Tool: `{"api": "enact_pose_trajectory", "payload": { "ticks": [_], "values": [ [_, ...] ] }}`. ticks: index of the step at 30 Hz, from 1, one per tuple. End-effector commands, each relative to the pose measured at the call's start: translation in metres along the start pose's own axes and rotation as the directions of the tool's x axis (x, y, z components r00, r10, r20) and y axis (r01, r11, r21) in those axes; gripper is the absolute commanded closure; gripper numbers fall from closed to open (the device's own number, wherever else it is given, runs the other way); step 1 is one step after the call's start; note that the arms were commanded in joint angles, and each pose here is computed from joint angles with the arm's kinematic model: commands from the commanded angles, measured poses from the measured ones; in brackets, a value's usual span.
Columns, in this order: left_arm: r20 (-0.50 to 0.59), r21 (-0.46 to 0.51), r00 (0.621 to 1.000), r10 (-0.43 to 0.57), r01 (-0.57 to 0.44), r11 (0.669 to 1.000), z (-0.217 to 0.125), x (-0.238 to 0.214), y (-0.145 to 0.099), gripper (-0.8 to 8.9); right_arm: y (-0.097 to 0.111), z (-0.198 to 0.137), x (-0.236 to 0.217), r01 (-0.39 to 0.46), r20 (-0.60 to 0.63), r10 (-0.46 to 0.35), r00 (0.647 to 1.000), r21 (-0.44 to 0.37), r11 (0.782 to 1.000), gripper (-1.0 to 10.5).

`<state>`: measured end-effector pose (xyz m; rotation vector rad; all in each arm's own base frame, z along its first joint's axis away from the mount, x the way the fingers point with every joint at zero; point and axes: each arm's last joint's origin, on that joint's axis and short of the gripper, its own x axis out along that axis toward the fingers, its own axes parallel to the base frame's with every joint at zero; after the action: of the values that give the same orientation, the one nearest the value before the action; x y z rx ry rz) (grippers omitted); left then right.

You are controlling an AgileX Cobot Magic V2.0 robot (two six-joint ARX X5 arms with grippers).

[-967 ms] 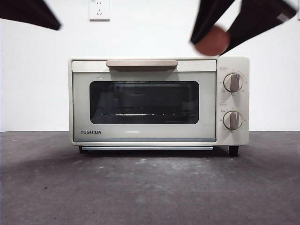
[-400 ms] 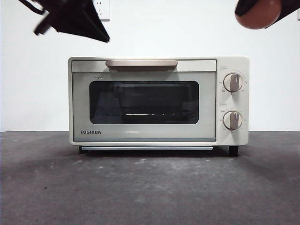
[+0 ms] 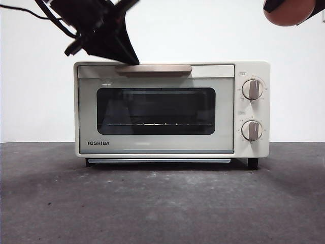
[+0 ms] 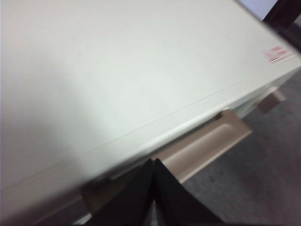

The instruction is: Eggoven

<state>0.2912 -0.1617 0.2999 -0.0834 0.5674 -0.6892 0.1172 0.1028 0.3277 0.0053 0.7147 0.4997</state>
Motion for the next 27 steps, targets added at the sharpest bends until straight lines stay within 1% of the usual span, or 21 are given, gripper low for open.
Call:
{"api": "enact_pose_trajectory", "payload": {
  "ticks": [1, 6, 10, 18, 23, 27],
  "values": [
    [0.004, 0.038, 1.0, 0.02, -0.02, 0.999, 0.002, 0.011, -0.001, 8.06, 0.003, 0.004, -0.003, -0.01, 0.02, 0.01, 1.0, -0.016, 1.0, 9.4],
    [-0.017, 0.035, 1.0, 0.019, -0.019, 0.999, -0.003, 0.019, 0.0, 8.06, 0.003, 0.004, -0.003, -0.01, 0.02, 0.011, 1.0, -0.016, 1.0, 9.4],
    [-0.073, 0.039, 0.997, 0.005, -0.002, 0.999, -0.01, 0.023, -0.007, 8.06, 0.003, 0.004, -0.003, -0.011, 0.02, 0.011, 1.0, -0.016, 1.0, 9.4],
    [-0.21, 0.076, 0.976, -0.062, 0.08, 0.994, -0.028, 0.027, -0.042, 8.06, 0.003, 0.004, -0.003, -0.011, 0.022, 0.011, 1.0, -0.031, 0.999, 9.4],
    [-0.302, 0.099, 0.947, -0.107, 0.143, 0.985, -0.042, 0.028, -0.069, 8.06, 0.003, 0.004, -0.003, -0.01, 0.022, 0.011, 1.0, -0.034, 0.999, 9.4],
    [-0.368, 0.101, 0.921, -0.128, 0.177, 0.979, -0.052, 0.026, -0.085, 8.06, 0.003, 0.005, -0.003, -0.012, 0.029, 0.013, 0.999, -0.033, 0.999, 9.4]
  ]
}}
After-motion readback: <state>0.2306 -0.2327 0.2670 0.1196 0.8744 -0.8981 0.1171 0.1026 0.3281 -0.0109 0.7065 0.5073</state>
